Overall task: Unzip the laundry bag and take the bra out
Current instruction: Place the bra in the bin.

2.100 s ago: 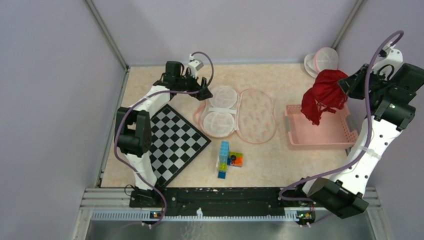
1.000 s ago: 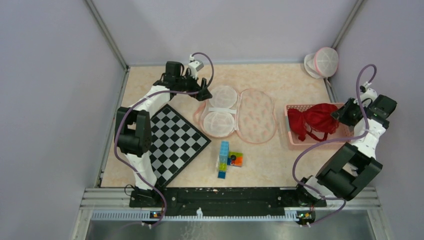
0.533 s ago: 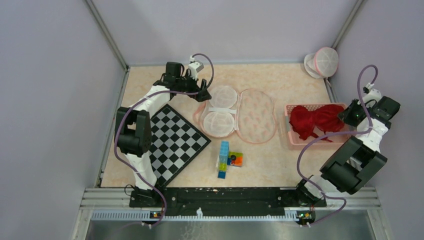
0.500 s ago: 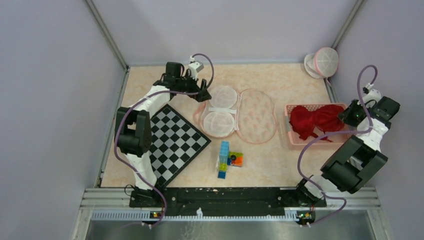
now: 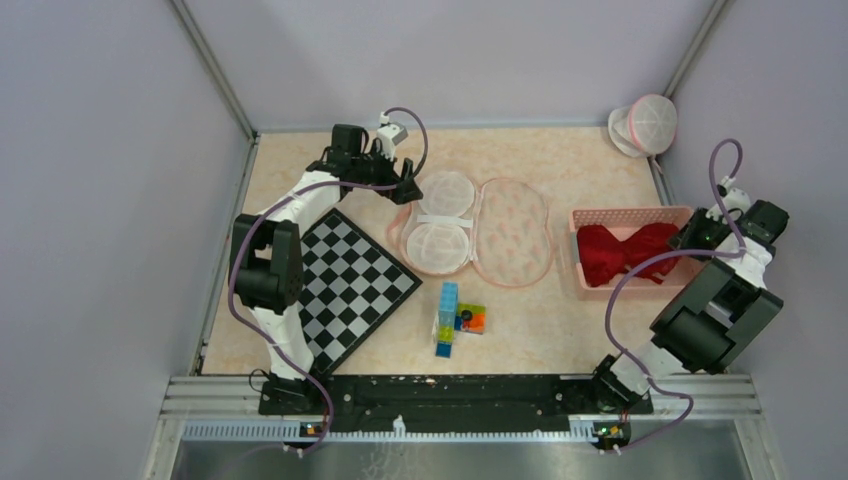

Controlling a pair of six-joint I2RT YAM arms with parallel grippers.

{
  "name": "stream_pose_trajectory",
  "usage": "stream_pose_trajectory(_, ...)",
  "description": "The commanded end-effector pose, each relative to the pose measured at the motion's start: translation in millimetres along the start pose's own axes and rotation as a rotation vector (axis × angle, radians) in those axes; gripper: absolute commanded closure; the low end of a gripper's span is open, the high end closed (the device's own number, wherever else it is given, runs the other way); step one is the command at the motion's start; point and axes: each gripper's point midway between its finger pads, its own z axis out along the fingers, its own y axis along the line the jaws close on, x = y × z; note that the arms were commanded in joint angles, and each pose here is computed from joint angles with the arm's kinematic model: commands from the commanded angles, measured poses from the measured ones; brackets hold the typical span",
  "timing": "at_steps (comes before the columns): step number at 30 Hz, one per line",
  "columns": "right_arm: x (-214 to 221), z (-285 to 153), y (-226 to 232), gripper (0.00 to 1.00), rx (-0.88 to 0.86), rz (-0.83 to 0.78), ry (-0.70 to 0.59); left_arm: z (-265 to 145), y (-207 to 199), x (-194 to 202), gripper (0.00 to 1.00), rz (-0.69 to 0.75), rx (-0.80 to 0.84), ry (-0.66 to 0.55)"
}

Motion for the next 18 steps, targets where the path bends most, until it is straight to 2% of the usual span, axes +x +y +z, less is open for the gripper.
stream_pose_trajectory(1,-14.7,-0.7,-10.3,0.74,0.029,-0.071,-0.041,-9.6,-3.2,-28.0,0.01,0.061,-0.013,-0.057)
stream_pose_trajectory(2,-17.2,-1.6,-10.8,0.63,0.032,-0.077,-0.045,-9.3,-3.1,-27.4,0.01,0.061,-0.014,-0.055)
stream_pose_trajectory(5,-25.0,-5.7,-10.3,0.44,0.034,-0.088,-0.051,-8.5,-1.5,-26.3,0.01,0.061,-0.019,-0.052)
stream_pose_trajectory(10,-46.8,-20.0,-8.6,0.35,0.049,-0.126,-0.074,-8.0,-0.1,-26.4,0.01,0.068,-0.022,-0.051)
stream_pose_trajectory(13,-64.6,-33.5,-3.8,0.34,0.055,-0.16,-0.099,-8.2,1.7,-25.2,0.01,0.078,-0.027,-0.044)
stream_pose_trajectory(18,-90.3,-45.2,50.9,0.34,-0.053,-0.239,-0.132,-6.4,1.6,-17.6,0.01,0.066,-0.022,-0.03)
